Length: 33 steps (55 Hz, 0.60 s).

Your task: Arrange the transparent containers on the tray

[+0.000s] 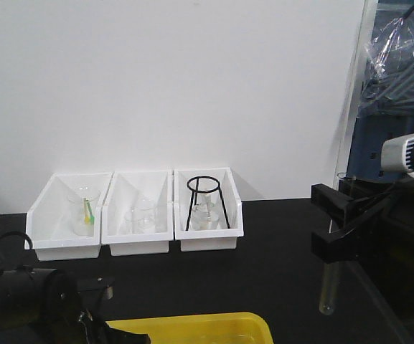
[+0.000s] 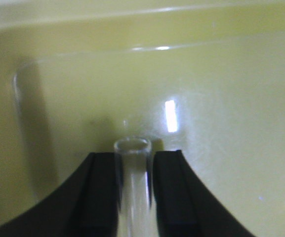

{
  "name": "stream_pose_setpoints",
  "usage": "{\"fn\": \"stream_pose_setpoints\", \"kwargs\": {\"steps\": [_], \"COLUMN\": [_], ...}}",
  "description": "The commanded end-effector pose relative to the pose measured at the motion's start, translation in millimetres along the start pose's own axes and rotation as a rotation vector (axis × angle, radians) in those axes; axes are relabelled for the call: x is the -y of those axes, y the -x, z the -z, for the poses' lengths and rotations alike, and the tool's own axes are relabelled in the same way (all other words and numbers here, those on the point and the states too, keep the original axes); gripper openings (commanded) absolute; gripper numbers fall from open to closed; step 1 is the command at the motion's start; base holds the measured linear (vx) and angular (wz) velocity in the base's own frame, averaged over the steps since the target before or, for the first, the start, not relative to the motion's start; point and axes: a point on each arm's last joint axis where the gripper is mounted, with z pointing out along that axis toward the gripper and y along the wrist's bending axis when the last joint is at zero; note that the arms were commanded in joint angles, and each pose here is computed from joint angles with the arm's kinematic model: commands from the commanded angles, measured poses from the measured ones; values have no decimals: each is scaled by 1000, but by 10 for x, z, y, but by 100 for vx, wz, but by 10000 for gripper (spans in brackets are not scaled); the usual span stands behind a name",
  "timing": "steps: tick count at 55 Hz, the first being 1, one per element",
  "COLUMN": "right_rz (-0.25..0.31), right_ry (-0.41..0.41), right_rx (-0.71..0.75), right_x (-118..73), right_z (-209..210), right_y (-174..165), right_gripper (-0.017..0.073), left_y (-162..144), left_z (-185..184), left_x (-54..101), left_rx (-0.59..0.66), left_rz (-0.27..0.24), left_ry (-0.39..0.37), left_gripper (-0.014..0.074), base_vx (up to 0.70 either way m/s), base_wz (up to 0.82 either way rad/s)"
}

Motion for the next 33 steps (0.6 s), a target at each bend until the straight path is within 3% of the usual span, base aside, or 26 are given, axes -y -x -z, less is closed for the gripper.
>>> {"fn": "stream_pose_setpoints", "kwargs": {"steps": [1, 16, 33], "right_rz": [11, -6, -179], "right_ry": [15, -3, -19], "right_rx": [120, 45, -182], "right_x": [-10, 6, 1], "right_z": [68, 62, -237], "right_y": [206, 139, -206], "right_gripper": [-11, -11, -11], "left_y": [74, 122, 334], "left_z": [204, 320, 1232], "left_x": [84, 116, 376], "left_rx": [66, 74, 311], "left_rz": [-15, -27, -124], "left_ry": [-29, -35, -142], "left_gripper": [405, 454, 454], "base_vx": [0, 0, 0], "base_wz": [0, 0, 0]}}
